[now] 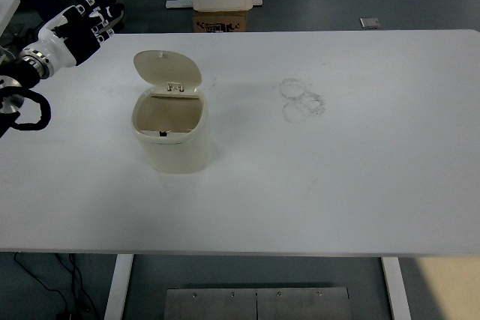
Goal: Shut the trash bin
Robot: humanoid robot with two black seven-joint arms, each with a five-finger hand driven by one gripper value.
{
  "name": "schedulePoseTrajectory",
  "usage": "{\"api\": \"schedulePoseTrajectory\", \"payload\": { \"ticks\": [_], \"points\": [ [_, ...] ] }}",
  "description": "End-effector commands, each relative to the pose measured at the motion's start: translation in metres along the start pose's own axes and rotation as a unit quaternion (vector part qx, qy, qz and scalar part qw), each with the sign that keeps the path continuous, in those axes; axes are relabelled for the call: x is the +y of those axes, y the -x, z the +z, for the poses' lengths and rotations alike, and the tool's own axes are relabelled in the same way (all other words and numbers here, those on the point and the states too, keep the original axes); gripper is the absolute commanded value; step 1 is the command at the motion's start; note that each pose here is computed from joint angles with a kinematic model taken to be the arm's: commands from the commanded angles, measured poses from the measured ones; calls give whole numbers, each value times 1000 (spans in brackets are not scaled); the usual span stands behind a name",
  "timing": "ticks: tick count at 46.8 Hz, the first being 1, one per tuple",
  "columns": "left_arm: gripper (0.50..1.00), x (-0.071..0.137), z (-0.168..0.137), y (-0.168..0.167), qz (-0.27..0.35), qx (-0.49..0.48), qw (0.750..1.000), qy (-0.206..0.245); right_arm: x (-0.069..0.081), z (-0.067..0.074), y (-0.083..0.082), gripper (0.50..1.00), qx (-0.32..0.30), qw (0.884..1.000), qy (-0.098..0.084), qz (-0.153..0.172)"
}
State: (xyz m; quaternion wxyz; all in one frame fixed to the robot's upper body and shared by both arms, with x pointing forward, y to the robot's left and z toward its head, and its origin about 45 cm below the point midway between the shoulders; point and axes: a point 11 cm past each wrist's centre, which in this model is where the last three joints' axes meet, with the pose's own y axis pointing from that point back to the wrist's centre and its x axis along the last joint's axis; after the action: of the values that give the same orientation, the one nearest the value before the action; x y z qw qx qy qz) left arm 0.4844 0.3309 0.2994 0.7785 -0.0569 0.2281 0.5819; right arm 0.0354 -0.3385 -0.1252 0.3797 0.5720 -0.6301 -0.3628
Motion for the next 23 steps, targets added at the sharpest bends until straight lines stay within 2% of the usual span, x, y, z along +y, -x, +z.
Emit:
{"api": "schedulePoseTrajectory", "payload": {
  "ticks": [1,6,15,23],
  "points": [
    [1000,3,3,15,-26,-13,999,-30,0,0,0,991,-1,1000,0,0],
    [1000,9,16,32,-50,-47,996,-51,0,0,0,991,0,1000,0,0],
    [1000,21,48,52,-69,-150,985,-58,0,0,0,991,0,1000,0,0],
    [1000,36,51,77,-99,-264,954,-100,0,0,0,991,0,1000,0,0]
  ]
}}
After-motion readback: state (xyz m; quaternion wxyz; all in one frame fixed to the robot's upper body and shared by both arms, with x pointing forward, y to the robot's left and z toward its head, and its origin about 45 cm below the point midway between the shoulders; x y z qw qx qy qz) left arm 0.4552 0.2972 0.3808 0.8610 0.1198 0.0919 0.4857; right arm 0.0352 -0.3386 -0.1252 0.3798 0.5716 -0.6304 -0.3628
